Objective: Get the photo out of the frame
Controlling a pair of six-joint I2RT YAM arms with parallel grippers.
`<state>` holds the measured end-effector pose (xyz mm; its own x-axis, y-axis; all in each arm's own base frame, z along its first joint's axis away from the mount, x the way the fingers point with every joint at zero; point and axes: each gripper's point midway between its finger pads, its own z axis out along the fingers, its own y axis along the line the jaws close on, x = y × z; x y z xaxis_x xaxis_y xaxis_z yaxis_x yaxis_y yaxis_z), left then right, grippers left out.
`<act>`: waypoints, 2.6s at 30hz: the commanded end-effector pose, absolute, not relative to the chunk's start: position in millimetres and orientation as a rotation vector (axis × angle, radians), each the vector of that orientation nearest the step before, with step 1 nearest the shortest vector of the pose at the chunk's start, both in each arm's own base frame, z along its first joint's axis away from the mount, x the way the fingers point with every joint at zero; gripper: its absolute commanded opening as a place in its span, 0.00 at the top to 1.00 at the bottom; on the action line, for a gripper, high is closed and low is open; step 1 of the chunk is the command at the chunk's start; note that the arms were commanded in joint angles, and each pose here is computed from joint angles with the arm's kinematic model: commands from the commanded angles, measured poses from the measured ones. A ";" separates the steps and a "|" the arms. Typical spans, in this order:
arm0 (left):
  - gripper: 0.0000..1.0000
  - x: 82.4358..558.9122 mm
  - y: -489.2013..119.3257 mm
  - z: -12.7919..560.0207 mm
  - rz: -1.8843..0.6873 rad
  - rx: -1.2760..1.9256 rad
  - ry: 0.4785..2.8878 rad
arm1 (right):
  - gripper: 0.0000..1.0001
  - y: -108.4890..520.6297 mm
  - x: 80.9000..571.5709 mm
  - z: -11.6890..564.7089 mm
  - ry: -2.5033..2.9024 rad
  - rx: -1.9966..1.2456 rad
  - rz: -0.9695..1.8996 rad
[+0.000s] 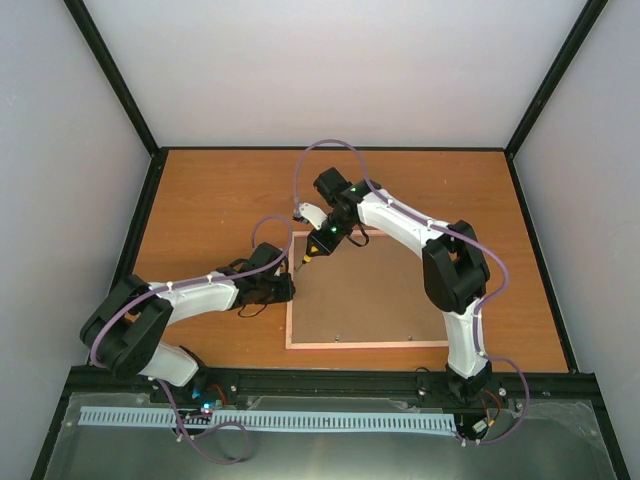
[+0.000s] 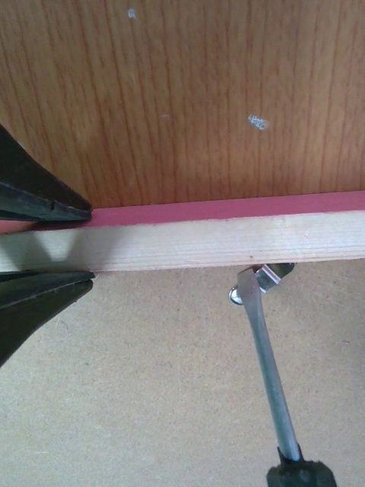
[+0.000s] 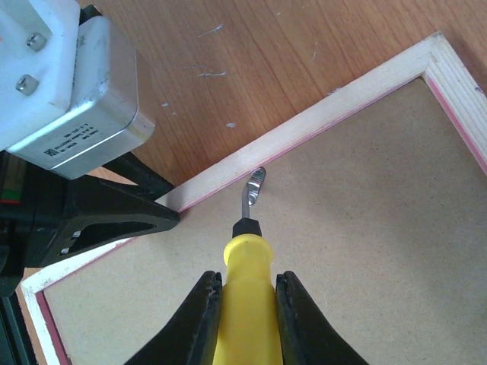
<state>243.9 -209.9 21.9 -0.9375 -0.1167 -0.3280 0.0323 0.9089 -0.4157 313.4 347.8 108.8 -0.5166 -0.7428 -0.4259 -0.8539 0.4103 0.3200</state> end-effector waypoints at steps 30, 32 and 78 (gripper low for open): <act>0.99 288.9 -173.7 36.0 -0.356 -0.027 2.683 | 0.97 159.8 311.5 164.4 2.488 -1.123 0.395; 0.99 306.8 -168.4 39.6 -0.320 -0.002 2.653 | 0.97 135.8 320.0 164.3 2.491 -1.080 0.350; 0.99 123.8 -262.3 59.8 -0.996 0.632 2.818 | 0.97 -1.4 437.3 88.6 2.643 -0.792 0.278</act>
<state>140.9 -257.3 64.9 -0.9028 0.3238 -0.2832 0.4291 0.7237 -0.5404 456.0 -0.3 100.4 -0.7617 -0.4652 -0.4510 -0.5488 0.8333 0.0673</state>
